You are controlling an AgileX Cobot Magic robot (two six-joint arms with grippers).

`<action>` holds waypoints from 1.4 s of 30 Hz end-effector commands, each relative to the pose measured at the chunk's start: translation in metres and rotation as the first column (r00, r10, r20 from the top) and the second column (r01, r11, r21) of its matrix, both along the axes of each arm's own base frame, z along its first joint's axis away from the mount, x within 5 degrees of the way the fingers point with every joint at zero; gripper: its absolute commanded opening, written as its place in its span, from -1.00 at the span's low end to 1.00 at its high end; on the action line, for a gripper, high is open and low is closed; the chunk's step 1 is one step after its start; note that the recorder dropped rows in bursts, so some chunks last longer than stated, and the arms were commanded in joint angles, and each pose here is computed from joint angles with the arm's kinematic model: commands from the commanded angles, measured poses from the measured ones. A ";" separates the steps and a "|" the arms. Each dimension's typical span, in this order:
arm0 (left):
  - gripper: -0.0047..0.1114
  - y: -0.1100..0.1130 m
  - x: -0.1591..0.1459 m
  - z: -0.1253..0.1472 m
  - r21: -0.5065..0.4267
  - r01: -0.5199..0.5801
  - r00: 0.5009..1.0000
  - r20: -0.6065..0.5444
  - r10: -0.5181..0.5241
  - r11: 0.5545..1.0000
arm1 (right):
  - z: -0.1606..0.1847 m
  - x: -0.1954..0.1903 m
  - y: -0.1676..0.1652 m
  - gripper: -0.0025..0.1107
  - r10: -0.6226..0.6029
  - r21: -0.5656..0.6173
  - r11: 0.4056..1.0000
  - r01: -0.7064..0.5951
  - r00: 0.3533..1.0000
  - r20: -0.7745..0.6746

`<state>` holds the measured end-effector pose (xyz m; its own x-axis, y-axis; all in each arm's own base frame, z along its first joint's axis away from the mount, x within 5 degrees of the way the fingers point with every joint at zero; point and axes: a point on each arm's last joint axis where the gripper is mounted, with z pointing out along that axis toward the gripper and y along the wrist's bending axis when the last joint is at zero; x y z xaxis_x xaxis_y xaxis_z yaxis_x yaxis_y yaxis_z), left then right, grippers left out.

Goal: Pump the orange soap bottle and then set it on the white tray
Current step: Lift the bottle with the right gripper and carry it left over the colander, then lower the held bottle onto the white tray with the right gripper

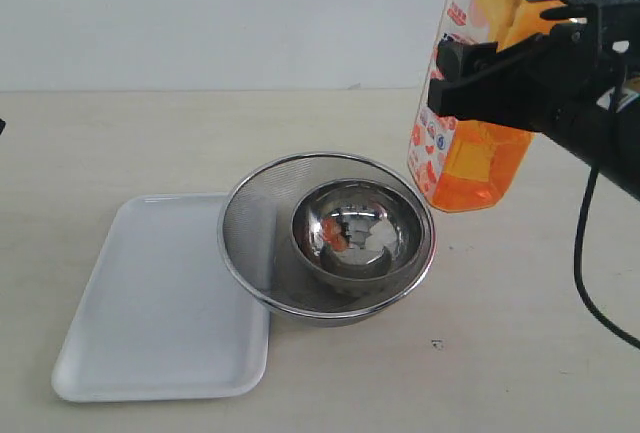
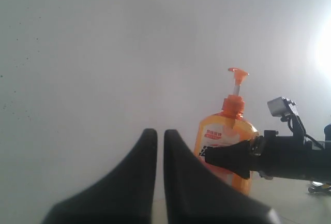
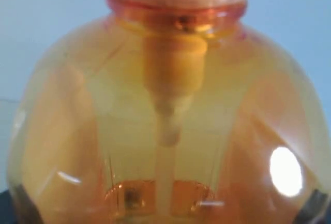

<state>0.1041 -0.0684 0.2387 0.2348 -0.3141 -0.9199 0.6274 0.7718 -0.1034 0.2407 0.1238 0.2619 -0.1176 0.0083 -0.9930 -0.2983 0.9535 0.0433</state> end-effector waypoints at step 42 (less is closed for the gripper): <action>-0.84 0.046 -0.005 0.005 -0.068 -0.417 0.908 -0.073 0.413 0.906 | 0.086 0.001 0.196 -0.96 0.450 -0.019 0.890 -0.455 0.874 0.184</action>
